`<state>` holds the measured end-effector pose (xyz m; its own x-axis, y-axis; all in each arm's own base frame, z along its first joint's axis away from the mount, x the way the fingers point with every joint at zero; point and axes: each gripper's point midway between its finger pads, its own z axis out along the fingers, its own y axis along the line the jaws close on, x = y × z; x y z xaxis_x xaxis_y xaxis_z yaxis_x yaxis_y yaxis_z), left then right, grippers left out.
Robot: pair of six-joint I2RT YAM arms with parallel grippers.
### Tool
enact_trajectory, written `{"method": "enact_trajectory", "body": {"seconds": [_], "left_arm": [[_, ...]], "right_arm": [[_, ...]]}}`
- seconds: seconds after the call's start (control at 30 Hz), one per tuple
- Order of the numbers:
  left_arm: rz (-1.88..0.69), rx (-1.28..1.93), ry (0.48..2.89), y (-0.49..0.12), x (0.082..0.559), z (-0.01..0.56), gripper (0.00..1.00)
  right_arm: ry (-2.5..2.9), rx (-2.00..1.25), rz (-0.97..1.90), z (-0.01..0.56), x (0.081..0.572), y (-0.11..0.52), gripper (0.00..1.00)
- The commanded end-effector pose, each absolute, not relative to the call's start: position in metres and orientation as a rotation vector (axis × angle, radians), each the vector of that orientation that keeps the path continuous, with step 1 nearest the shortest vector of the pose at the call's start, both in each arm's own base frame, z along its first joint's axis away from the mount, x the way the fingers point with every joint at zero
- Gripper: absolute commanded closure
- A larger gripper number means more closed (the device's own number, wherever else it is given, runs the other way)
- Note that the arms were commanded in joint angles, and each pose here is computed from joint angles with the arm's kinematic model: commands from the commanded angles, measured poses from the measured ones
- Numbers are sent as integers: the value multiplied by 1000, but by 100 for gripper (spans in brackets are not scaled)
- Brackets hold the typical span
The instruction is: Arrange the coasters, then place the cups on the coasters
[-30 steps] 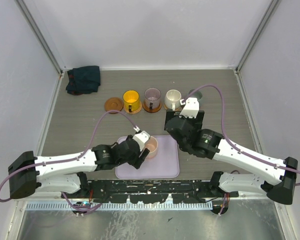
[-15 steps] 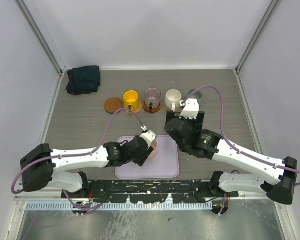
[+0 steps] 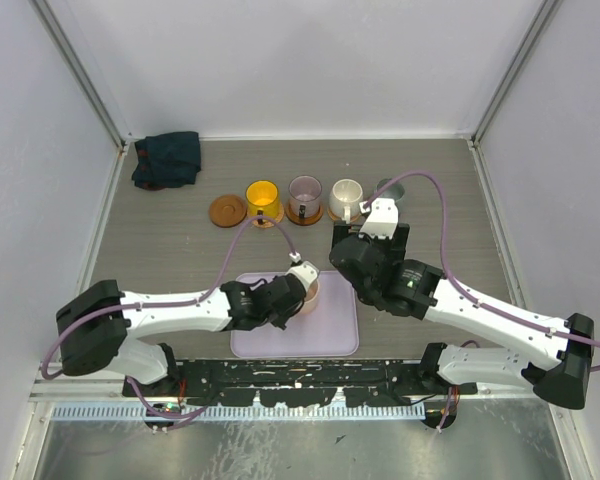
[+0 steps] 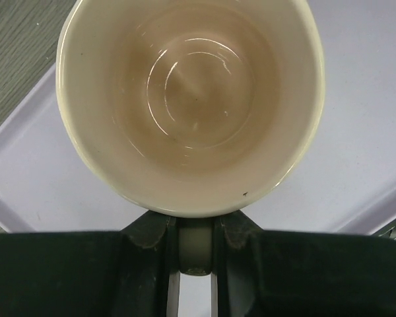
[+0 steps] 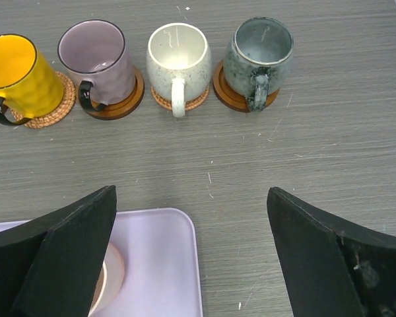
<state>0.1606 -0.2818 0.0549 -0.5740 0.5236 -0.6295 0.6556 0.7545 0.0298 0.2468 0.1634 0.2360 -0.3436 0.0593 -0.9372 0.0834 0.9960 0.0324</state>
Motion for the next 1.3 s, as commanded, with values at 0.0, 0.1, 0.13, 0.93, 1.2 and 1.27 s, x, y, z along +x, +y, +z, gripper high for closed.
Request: {"method": "enact_trajectory", "body": {"seconds": [0.0, 0.1, 0.13, 0.93, 1.2, 1.27], "left_arm": [[-279, 830, 2253, -292, 173, 81, 96], [-284, 798, 2212, -289, 177, 101, 98], [-290, 784, 2190, -288, 179, 112, 99], [-83, 54, 2106, -132, 323, 194, 94], [-54, -81, 2150, -110, 387, 171, 96], [-53, -90, 2156, -111, 401, 163, 96]], "right_arm": [[1885, 163, -23, 243, 249, 158, 0], [1883, 163, -36, 240, 249, 156, 0], [1883, 164, -41, 239, 249, 155, 0], [1987, 213, -69, 171, 278, 126, 0], [1973, 189, -97, 177, 284, 122, 0], [1971, 187, -94, 177, 286, 122, 0]]}}
